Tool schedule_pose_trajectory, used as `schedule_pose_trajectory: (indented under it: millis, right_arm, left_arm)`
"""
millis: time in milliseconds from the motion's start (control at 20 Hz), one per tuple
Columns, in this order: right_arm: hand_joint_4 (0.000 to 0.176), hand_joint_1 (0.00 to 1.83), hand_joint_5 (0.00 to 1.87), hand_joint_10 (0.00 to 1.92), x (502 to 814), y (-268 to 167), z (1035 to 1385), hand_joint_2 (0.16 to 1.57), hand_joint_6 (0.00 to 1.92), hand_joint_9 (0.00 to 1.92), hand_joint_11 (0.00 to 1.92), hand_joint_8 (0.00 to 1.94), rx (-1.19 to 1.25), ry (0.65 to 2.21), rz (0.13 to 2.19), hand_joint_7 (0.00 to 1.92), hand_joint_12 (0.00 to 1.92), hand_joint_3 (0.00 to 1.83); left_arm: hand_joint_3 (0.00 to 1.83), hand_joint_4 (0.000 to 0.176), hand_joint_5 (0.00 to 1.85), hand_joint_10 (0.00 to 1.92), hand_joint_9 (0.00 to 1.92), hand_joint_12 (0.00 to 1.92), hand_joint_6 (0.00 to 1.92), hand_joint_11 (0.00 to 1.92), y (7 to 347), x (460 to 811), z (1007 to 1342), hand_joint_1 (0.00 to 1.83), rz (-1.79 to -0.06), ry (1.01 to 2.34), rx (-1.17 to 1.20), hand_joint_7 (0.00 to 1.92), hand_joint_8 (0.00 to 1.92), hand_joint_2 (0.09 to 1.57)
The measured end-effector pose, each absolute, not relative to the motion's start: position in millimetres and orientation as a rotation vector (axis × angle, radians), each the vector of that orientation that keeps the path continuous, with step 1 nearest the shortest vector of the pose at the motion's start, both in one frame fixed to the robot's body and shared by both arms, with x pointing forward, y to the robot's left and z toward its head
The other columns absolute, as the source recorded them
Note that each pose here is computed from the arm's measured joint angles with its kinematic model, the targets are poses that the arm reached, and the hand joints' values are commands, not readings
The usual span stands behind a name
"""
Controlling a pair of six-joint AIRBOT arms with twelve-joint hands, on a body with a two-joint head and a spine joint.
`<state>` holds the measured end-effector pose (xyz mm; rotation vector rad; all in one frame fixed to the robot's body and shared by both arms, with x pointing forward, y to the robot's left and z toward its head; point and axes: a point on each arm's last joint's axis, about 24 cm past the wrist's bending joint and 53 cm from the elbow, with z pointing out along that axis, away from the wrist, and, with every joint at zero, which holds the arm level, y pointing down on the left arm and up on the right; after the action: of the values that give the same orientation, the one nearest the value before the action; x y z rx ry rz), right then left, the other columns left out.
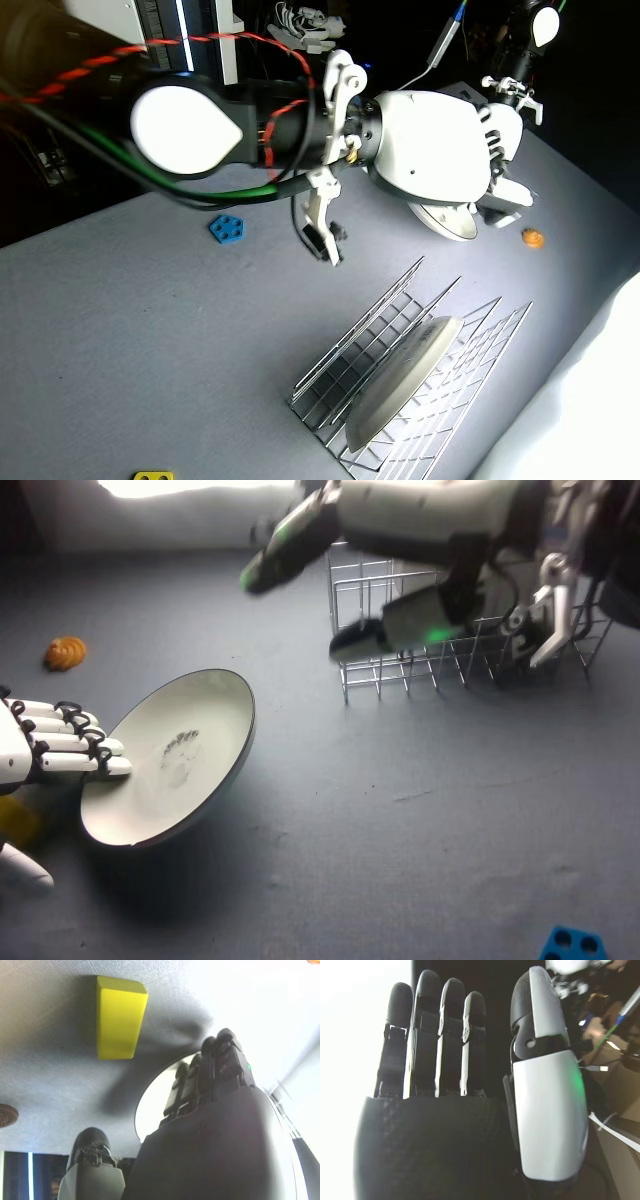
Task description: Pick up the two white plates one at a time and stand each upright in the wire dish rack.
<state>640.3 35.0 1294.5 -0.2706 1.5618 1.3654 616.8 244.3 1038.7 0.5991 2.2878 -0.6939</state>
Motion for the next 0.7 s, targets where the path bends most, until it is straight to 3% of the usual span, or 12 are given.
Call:
schedule_pose_trajectory:
  millis: [150,300,400,450,500,700]
  right_arm:
    - [0.0,1.21,0.42,0.0,636.7,51.4,1277.1,0.98,0.0,0.52,0.02,0.0,-0.351,1.582,1.299,0.52,1.22,0.0]
    - [0.0,1.32,0.21,0.0,624.9,74.2,1255.9,0.92,0.0,0.28,0.0,0.0,-0.451,1.606,1.256,0.29,0.77,0.0]
    - [0.0,1.21,0.02,0.0,617.0,87.6,1245.3,1.0,0.0,0.03,0.0,0.0,-0.501,1.614,1.242,0.03,0.21,0.02]
    - [0.0,1.21,0.0,0.0,613.2,93.9,1243.2,0.99,0.0,0.0,0.0,0.0,-0.529,1.606,1.234,0.01,0.09,0.01]
    - [0.0,1.3,0.0,0.0,610.5,99.2,1242.7,0.99,0.0,0.0,0.0,0.0,-0.552,1.595,1.226,0.0,0.0,0.0]
    - [0.0,1.24,0.0,0.0,597.0,121.0,1213.2,0.9,0.0,0.0,0.0,0.0,-0.66,1.626,1.159,0.0,0.0,0.0]
  left_arm:
    - [0.0,0.0,0.0,0.0,0.0,0.0,0.0,0.0,244.7,616.4,1038.1,0.0,-0.693,2.29,0.6,0.0,0.0,1.02]
    - [0.0,0.0,0.0,0.0,0.0,0.0,0.0,0.0,244.7,616.4,1038.1,0.0,-0.693,2.29,0.599,0.0,0.0,1.02]
    - [0.0,0.0,0.0,0.0,0.0,0.0,0.0,0.0,244.7,616.4,1038.1,0.0,-0.693,2.29,0.599,0.0,0.0,1.02]
    - [0.0,0.0,0.0,0.0,0.0,0.0,0.0,0.0,244.7,616.4,1038.1,0.0,-0.693,2.29,0.6,0.0,0.0,1.02]
    - [0.0,0.0,0.0,0.0,0.0,0.0,0.0,0.0,244.7,616.4,1038.1,0.0,-0.693,2.29,0.599,0.0,0.0,1.02]
    - [0.0,0.0,0.0,0.0,0.0,0.0,0.0,0.0,244.3,616.4,1037.9,0.0,-0.694,2.29,0.599,0.0,0.0,1.02]
